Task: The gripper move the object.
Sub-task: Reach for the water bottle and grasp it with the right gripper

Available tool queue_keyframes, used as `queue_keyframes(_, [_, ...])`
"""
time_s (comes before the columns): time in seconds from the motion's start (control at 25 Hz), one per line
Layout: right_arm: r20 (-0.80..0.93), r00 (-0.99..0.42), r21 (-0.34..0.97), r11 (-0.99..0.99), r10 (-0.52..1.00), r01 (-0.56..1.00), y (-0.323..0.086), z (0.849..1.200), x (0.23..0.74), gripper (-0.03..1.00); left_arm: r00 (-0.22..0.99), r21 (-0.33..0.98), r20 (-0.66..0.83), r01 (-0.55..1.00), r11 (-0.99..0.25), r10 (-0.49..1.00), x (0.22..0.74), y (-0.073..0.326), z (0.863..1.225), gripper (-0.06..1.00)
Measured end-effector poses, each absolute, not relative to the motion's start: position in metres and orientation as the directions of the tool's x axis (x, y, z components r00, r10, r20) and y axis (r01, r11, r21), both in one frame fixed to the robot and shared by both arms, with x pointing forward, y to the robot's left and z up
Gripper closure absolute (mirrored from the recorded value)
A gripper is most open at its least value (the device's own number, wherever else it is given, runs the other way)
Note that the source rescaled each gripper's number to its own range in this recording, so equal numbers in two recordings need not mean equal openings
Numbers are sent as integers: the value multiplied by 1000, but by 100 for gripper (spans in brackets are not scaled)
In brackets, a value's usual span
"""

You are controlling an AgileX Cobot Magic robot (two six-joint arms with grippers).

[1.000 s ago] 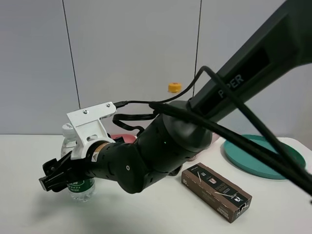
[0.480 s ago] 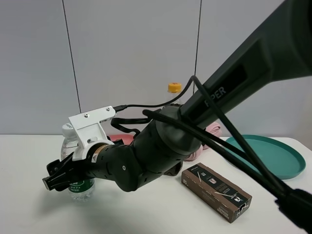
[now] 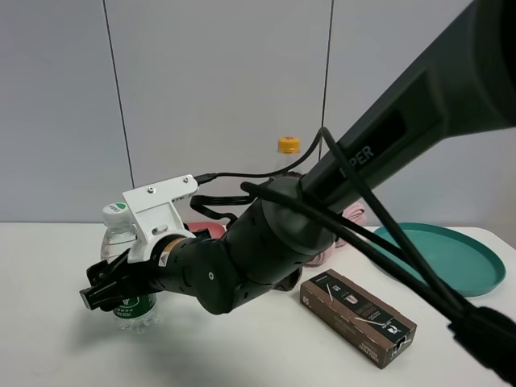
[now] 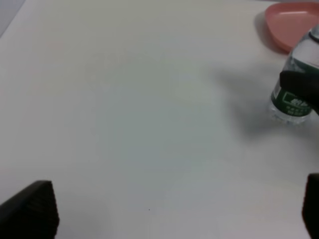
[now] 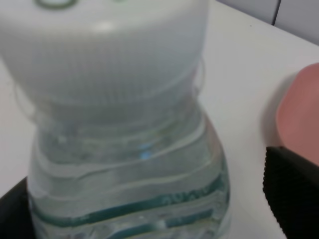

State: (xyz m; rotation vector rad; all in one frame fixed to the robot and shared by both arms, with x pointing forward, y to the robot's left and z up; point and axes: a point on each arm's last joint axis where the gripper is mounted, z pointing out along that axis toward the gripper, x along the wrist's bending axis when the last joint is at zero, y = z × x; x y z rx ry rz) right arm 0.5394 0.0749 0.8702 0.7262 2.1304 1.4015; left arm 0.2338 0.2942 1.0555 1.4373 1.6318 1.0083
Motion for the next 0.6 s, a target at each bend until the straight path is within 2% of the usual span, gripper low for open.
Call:
queue_keyframes(0.36, [-105,-740,930,328,664,162,79,867,542,38,-111,903,-24,423,69,993,234,294,1055,-6])
queue_keyframes(0.44, [-105,-740,932,325,664,159,79,868,543,46,-112,903,-24,423,70,993,234,294,1055,-6])
queue_keyframes(0.6, [-105,-741,932,325,664,159,79,868,543,78,-112,903,-24,423,70,993,234,294,1055,-6])
